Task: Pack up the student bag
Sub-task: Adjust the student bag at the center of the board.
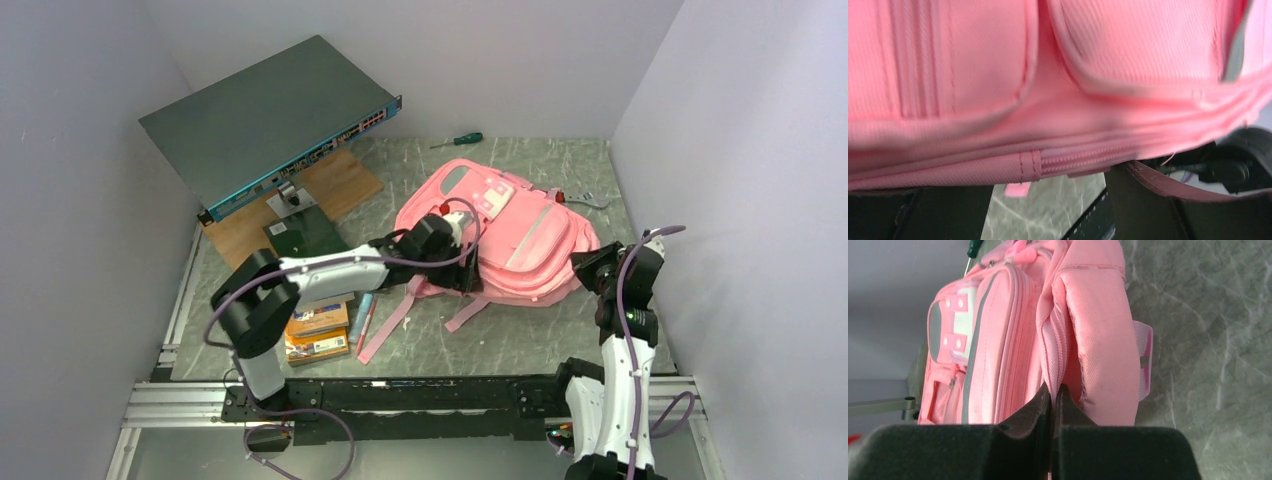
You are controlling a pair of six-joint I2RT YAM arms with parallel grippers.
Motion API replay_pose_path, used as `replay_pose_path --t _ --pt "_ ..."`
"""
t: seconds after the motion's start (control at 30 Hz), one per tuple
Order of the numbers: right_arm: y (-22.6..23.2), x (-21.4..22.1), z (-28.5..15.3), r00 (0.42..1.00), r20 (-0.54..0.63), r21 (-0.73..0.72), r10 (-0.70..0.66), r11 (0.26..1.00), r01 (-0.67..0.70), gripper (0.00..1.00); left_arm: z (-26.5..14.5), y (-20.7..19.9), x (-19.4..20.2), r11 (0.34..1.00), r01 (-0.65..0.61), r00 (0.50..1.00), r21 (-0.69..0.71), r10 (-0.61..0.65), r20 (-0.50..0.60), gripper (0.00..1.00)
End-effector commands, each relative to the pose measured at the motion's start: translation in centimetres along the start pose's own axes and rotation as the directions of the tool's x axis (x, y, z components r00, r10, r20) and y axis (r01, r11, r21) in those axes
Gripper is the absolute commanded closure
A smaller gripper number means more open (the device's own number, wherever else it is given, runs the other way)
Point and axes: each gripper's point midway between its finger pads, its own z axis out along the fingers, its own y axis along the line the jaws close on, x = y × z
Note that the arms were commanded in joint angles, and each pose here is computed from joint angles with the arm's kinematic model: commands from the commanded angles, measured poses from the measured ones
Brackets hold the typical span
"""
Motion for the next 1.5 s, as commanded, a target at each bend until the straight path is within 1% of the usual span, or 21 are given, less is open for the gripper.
replay_pose_path --t 0.0,0.07,0.17,0.23,0.33,0.4,0.5,0.57,0.63,0.7,0.8,0.87,0.97,1.13,1.17,1.2,1.33,1.4,1.47 --pt "2.6 2.1 -2.0 0.997 -0.081 -0.126 -0.003 0.992 -0.007 1.00 2.2 -1.5 -8.3 1.000 0.001 0.990 0.014 -0.003 0.143 0.21" --pt "2.8 4.0 -2.4 0.990 -0.138 -0.178 -0.014 0.984 -0.011 1.00 3.1 -0.1 -10.0 0.999 0.023 0.989 -0.024 -0.019 0.147 0.21" --pt "3.5 6.7 -3.0 0.976 -0.215 -0.286 -0.039 0.958 -0.025 1.00 4.3 1.3 -11.8 0.999 0.044 0.988 -0.025 -0.040 0.147 0.21" --pt "4.1 8.9 -3.3 0.956 -0.285 -0.374 -0.068 0.926 -0.045 1.00 4.5 1.5 -12.5 0.999 0.040 0.988 -0.025 -0.036 0.153 0.21" --pt "4.4 11.3 -3.4 0.920 -0.376 -0.435 -0.111 0.898 -0.069 1.00 4.6 2.3 -12.7 0.998 0.036 0.987 -0.046 -0.029 0.160 0.20" --pt "4.8 12.9 -3.5 0.898 -0.413 -0.477 -0.151 0.876 -0.073 0.95 4.6 3.0 -12.7 0.998 0.036 0.987 -0.060 -0.026 0.157 0.19" --pt "5.9 15.0 -3.6 0.870 -0.448 -0.528 -0.207 0.847 -0.071 0.90 4.6 4.3 -12.7 0.996 0.038 0.990 -0.078 -0.027 0.138 0.18" --pt "7.5 16.9 -4.4 0.840 -0.477 -0.573 -0.260 0.816 -0.073 0.86 4.7 5.1 -12.7 0.996 0.049 0.991 -0.074 -0.039 0.126 0.17" --pt "9.0 18.2 -4.7 0.823 -0.476 -0.603 -0.311 0.796 -0.048 0.81 4.7 5.9 -13.0 0.995 0.059 0.992 -0.074 -0.050 0.118 0.17" --pt "10.5 20.0 -4.9 0.793 -0.489 -0.625 -0.362 0.780 -0.030 0.76 4.8 5.9 -13.8 0.997 0.048 0.993 -0.058 -0.041 0.111 0.16" --pt "11.1 21.6 -4.4 0.746 -0.513 -0.624 -0.425 0.781 0.016 0.69 5.0 6.3 -14.4 0.998 0.017 0.996 -0.066 -0.011 0.084 0.16" --pt "10.8 21.7 -3.7 0.727 -0.512 -0.609 -0.459 0.790 0.069 0.60 4.9 6.9 -14.5 0.995 -0.005 0.998 -0.101 0.011 0.057 0.15" --pt "10.0 21.2 -3.0 0.695 -0.490 -0.591 -0.526 0.786 0.179 0.51 4.3 7.7 -14.6 0.992 -0.025 0.999 -0.124 0.031 0.045 0.11" --pt "9.7 20.0 -3.5 0.641 -0.441 -0.613 -0.628 0.732 0.295 0.43 1.3 8.1 -16.1 0.987 -0.064 0.996 -0.145 0.073 0.059 0.05" --pt "9.7 19.6 -3.7 0.637 -0.425 -0.613 -0.643 0.722 0.320 0.43 0.7 7.9 -16.4 0.985 -0.081 0.994 -0.150 0.091 0.063 0.01" --pt "9.6 19.0 -3.8 0.636 -0.411 -0.603 -0.653 0.718 0.347 0.43 0.0 7.5 -16.7 0.984 -0.095 0.992 -0.153 0.106 0.066 0.01" --pt "8.1 15.1 -3.7 0.697 -0.326 -0.456 -0.638 0.752 0.475 0.42 -2.3 6.0 -16.8 0.984 -0.124 0.988 -0.127 0.135 0.078 0.00" --pt "7.8 13.0 -3.7 0.764 -0.270 -0.371 -0.586 0.796 0.479 0.40 -3.4 5.4 -16.5 0.985 -0.132 0.986 -0.115 0.142 0.083 0.00" --pt "6.0 10.0 -3.2 0.854 -0.215 -0.173 -0.474 0.879 0.445 0.37 -4.3 4.5 -16.0 0.987 -0.138 0.986 -0.088 0.146 0.084 0.00"
